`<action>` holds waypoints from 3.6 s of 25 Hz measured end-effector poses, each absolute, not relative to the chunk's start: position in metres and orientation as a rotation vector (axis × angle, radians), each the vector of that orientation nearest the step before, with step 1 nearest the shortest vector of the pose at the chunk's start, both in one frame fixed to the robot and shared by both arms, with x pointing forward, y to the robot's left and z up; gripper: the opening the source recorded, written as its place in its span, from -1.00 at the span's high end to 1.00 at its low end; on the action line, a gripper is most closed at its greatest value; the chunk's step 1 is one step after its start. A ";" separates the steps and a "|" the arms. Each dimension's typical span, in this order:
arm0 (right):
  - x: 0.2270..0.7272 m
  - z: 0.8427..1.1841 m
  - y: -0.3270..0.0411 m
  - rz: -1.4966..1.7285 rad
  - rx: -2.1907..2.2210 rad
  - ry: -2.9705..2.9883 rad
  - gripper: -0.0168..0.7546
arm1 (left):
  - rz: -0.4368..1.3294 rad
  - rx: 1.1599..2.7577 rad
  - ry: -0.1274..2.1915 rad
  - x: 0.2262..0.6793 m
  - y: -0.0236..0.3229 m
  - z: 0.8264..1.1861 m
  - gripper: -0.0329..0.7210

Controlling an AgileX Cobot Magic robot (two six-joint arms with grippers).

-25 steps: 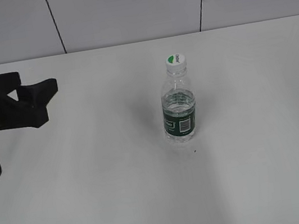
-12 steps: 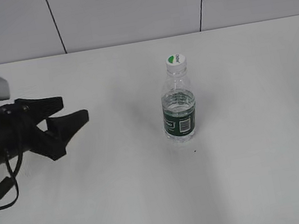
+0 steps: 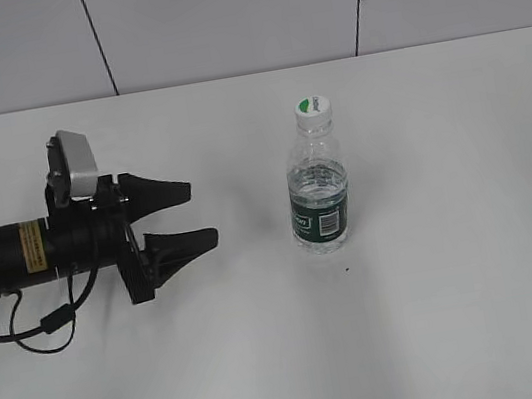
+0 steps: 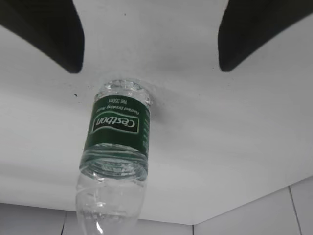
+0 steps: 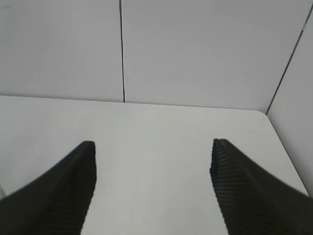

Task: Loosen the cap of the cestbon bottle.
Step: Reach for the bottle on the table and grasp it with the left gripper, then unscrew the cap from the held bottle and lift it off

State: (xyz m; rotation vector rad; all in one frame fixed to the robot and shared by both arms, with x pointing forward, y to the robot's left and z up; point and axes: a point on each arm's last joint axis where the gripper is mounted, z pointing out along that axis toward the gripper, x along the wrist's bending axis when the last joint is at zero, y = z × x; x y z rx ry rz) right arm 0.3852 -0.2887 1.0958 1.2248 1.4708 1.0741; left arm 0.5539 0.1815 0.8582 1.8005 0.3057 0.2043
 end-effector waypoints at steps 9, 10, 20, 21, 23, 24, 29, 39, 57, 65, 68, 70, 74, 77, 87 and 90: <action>0.385 1.096 -0.289 1.073 1.220 1.470 -0.48 | 0.190 1.789 0.154 0.568 0.145 0.859 -0.64; 0.385 1.096 -0.289 1.074 1.219 1.469 -0.48 | 0.191 1.783 0.137 0.569 0.139 0.861 -0.64; 0.386 1.097 -0.289 1.080 1.210 1.459 -0.48 | 0.231 1.814 0.149 0.572 0.102 0.863 -0.65; 0.386 1.097 -0.289 1.080 1.210 1.459 -0.48 | 0.229 1.811 0.160 0.571 0.101 0.861 -0.65; 0.386 1.097 -0.289 1.080 1.209 1.458 -0.48 | 0.227 1.805 0.194 0.572 0.100 0.856 -0.65; 0.386 1.097 -0.289 1.080 1.209 1.458 -0.48 | 0.225 1.804 0.216 0.573 0.100 0.853 -0.65; 0.386 1.098 -0.289 1.081 1.208 1.457 -0.48 | 0.189 1.752 0.256 0.573 0.098 0.838 -0.65; 0.386 1.098 -0.289 1.081 1.208 1.457 -0.48 | 0.183 1.742 0.192 0.579 0.068 0.843 -0.65; 0.400 1.086 -0.288 1.046 1.260 1.512 -0.48 | 0.189 1.823 0.204 0.576 0.055 0.837 -0.21; 0.432 1.095 -0.285 0.916 1.409 1.695 -0.48 | 0.187 1.823 0.207 0.576 0.055 0.837 -0.20; 0.448 1.102 -0.283 0.842 1.491 1.791 -0.48 | 0.187 1.823 0.207 0.576 0.055 0.837 -0.20; 0.458 1.103 -0.282 0.800 1.558 1.855 -0.48 | 0.187 1.823 0.208 0.576 0.055 0.837 -0.20; 0.480 1.108 -0.276 0.720 1.694 1.989 -0.48 | 0.187 1.823 0.208 0.576 0.055 0.837 -0.20; 0.497 1.108 -0.274 0.604 1.799 2.103 -0.46 | 0.186 1.823 0.208 0.576 0.055 0.837 -0.20; 0.560 1.113 -0.260 0.553 1.917 2.266 -0.18 | 0.186 1.822 0.208 0.576 0.055 0.837 -0.20; 0.569 1.118 -0.244 0.600 1.859 2.309 -0.17 | 0.186 1.822 0.208 0.576 0.055 0.837 -0.20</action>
